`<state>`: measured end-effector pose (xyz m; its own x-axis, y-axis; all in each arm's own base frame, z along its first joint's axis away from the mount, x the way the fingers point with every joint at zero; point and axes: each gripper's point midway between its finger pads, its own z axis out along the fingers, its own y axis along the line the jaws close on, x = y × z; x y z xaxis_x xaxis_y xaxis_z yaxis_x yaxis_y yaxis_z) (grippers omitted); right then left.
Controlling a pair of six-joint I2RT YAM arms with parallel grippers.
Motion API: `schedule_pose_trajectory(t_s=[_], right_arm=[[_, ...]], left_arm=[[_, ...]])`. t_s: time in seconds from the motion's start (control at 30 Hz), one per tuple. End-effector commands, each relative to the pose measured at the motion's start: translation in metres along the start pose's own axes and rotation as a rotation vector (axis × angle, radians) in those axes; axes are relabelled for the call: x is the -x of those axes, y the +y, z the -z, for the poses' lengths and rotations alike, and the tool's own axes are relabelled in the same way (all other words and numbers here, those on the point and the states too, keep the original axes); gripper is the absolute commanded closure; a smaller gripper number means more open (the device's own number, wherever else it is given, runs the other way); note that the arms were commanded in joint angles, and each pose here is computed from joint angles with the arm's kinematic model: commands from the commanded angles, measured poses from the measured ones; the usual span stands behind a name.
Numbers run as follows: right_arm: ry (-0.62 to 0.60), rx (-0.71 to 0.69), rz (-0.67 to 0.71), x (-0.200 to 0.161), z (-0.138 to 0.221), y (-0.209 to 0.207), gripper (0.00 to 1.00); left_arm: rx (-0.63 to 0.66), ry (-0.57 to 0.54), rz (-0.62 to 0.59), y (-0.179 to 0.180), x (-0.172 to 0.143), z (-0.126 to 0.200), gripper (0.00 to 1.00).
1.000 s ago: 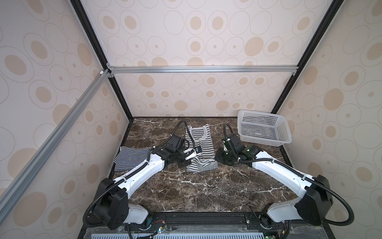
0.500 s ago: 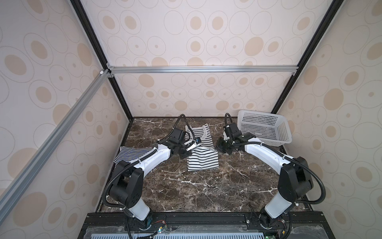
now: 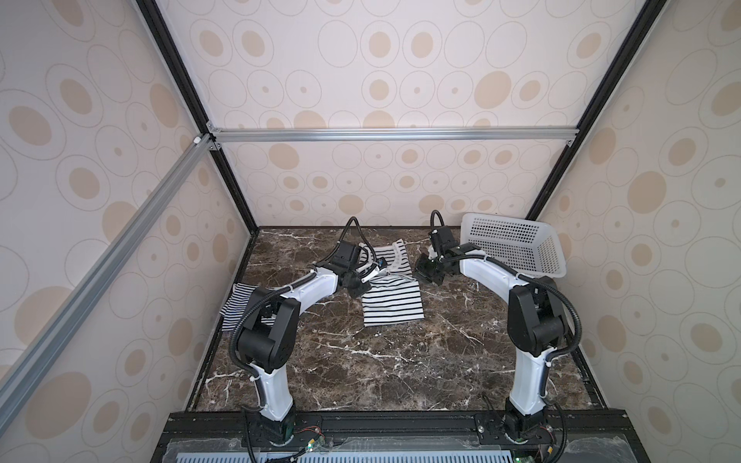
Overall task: Fold and stack tank tops
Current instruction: Fold the tank top at the center of the table.
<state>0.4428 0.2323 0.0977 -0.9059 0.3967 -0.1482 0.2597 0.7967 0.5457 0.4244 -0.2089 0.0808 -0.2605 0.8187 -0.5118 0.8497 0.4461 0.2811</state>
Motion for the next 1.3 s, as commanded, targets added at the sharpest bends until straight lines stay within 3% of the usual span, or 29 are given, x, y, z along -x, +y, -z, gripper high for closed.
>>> schedule_pose_trajectory(t_s=[0.0,0.33,0.4,0.47,0.57,0.67,0.87,1.07,1.13,1.27], right_arm=[[0.011,0.003,-0.008,0.010,-0.009,-0.004,0.89],[0.045,0.032,-0.026,0.020,-0.037,-0.007,0.85],[0.041,0.063,-0.016,0.023,-0.039,-0.001,0.75],[0.029,0.081,-0.005,0.026,-0.035,0.003,0.62],[0.002,0.096,0.015,0.027,-0.022,0.008,0.53],[-0.028,0.112,0.020,0.018,-0.005,0.007,0.51],[-0.001,0.090,0.054,-0.036,0.009,-0.004,0.59],[0.030,0.019,0.092,-0.071,0.007,-0.020,0.65],[0.021,-0.014,0.111,-0.078,0.013,-0.028,0.61],[0.022,-0.041,0.145,-0.096,0.028,-0.043,0.52]], left_arm=[[0.026,0.000,0.011,0.015,0.004,-0.003,1.00],[0.036,0.040,0.031,0.020,-0.008,-0.023,0.98],[0.053,0.057,0.043,0.024,-0.010,-0.026,0.82],[0.084,0.054,0.065,0.032,-0.010,-0.023,0.75],[0.142,0.016,0.090,0.045,-0.004,-0.004,0.71],[0.170,-0.005,0.095,0.044,-0.003,0.014,0.69],[0.080,-0.082,0.118,0.005,-0.005,0.035,0.69],[-0.020,-0.071,0.108,-0.030,-0.006,0.019,0.71],[-0.050,-0.060,0.089,-0.045,-0.009,0.019,0.69],[-0.031,-0.083,0.060,-0.071,-0.016,0.033,0.54]])
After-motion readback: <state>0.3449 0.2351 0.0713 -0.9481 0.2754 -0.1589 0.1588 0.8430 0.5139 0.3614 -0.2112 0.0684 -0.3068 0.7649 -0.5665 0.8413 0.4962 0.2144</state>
